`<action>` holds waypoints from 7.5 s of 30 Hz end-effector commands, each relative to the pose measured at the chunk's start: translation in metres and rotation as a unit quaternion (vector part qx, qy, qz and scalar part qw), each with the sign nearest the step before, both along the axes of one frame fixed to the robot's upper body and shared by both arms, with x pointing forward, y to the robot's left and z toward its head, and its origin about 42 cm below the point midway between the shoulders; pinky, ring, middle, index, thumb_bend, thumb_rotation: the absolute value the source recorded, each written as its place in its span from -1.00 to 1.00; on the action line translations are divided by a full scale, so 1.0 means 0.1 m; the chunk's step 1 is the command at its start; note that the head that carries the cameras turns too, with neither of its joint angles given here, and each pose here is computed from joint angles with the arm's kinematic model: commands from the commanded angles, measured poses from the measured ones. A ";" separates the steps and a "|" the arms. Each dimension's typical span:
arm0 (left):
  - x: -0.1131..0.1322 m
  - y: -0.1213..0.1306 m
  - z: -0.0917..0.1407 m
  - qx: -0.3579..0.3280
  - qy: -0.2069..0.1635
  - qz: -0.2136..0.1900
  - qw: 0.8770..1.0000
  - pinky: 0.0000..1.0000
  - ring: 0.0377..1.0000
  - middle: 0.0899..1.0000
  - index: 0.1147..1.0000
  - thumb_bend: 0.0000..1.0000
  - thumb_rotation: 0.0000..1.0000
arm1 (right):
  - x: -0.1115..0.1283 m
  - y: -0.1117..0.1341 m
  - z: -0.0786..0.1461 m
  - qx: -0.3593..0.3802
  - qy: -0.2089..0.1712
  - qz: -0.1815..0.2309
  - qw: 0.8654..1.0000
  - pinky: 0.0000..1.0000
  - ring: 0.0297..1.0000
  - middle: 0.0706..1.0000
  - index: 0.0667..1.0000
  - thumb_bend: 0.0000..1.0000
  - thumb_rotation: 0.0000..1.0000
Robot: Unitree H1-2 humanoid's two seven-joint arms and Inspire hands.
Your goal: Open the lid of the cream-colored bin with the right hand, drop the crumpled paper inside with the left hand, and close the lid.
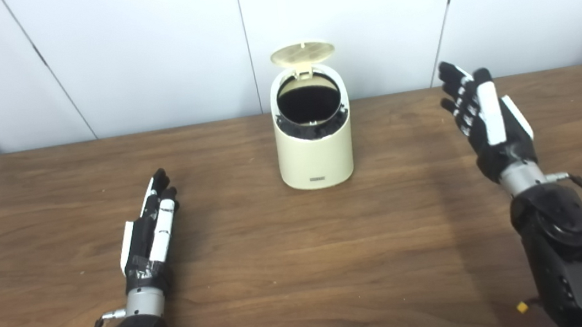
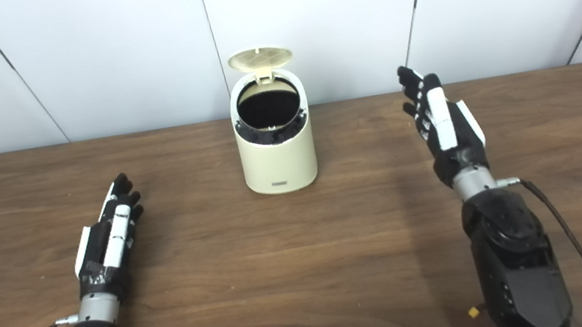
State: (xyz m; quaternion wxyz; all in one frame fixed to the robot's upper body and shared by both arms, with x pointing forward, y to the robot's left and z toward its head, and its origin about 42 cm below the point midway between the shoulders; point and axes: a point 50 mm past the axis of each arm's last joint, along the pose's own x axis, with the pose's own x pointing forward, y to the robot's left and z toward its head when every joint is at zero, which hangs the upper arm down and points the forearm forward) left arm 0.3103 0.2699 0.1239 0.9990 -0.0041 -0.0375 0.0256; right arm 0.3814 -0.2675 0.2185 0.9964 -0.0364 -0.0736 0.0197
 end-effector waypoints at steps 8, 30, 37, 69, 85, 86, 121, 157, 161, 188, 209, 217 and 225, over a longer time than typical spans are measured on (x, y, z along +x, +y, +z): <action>0.00 0.00 0.00 0.013 -0.010 -0.012 1.000 0.99 0.93 0.96 1.00 -0.35 0.36 | 0.19 0.27 0.64 -0.088 -0.083 0.039 0.992 0.82 0.88 0.84 0.71 0.28 1.00; -0.01 -0.05 -0.12 0.012 -0.007 -0.017 1.000 0.98 0.92 0.93 1.00 -0.46 0.28 | 0.51 0.77 1.17 -0.262 -0.152 0.048 0.952 0.63 0.81 0.81 0.70 0.28 1.00; -0.02 -0.07 -0.12 0.011 -0.006 -0.017 1.000 0.98 0.91 0.93 1.00 -0.47 0.29 | 0.61 0.83 1.30 -0.291 -0.174 0.048 0.939 0.67 0.81 0.78 0.66 0.17 1.00; -0.04 -0.13 -0.15 0.016 0.016 0.002 1.000 0.93 0.88 0.88 0.98 -0.30 0.21 | 0.71 0.96 1.54 -0.528 -0.221 0.130 0.810 0.84 0.86 0.75 0.65 0.17 1.00; -0.04 -0.17 -0.15 0.017 0.010 0.016 1.000 0.94 0.86 0.86 0.96 -0.36 0.20 | 0.55 0.88 1.66 -0.624 -0.256 0.121 0.728 0.93 1.00 0.86 0.70 0.36 1.00; -0.04 -0.17 -0.15 0.017 0.008 0.017 1.000 0.94 0.85 0.86 0.96 -0.36 0.21 | 0.54 0.87 1.67 -0.629 -0.258 0.120 0.724 0.94 1.00 0.86 0.70 0.35 1.00; -0.03 -0.19 -0.08 0.016 -0.002 0.028 0.999 0.92 0.83 0.82 0.92 -0.50 0.10 | 0.36 0.92 1.31 -0.657 -0.236 0.176 0.694 0.93 1.00 0.80 0.73 0.30 1.00; -0.02 -0.21 -0.04 0.011 -0.001 0.026 1.000 0.94 0.86 0.87 0.96 -0.46 0.04 | 0.27 0.80 1.04 -0.678 -0.219 0.176 0.680 0.92 1.00 0.80 0.65 0.25 1.00; -0.03 -0.22 -0.04 0.013 -0.002 0.026 1.000 0.93 0.85 0.87 0.96 -0.47 0.06 | 0.29 0.80 1.02 -0.675 -0.218 0.177 0.683 0.92 1.00 0.80 0.65 0.26 1.00; -0.03 -0.24 0.01 -0.005 -0.013 0.031 0.999 0.89 0.82 0.84 0.90 -0.22 0.07 | 0.35 0.79 0.99 -0.679 -0.177 0.206 0.682 1.00 1.00 0.59 0.43 0.36 1.00; -0.03 -0.26 0.02 0.004 -0.007 0.030 1.000 0.98 0.84 0.84 0.90 -0.36 0.05 | 0.29 0.81 1.10 -0.625 -0.203 0.188 0.730 0.97 1.00 0.77 0.65 0.37 1.00; -0.04 -0.29 0.00 0.009 -0.001 0.020 1.000 0.98 0.85 0.85 0.93 -0.54 -0.13 | 0.25 0.85 1.32 -0.568 -0.239 0.157 0.771 0.99 1.00 0.86 0.76 0.24 1.00; -0.05 -0.31 0.01 0.016 0.002 0.015 1.000 1.00 0.88 0.87 0.92 -0.52 -0.14 | 0.22 0.72 1.45 -0.548 -0.247 0.130 0.788 0.94 1.00 0.92 0.79 0.20 1.00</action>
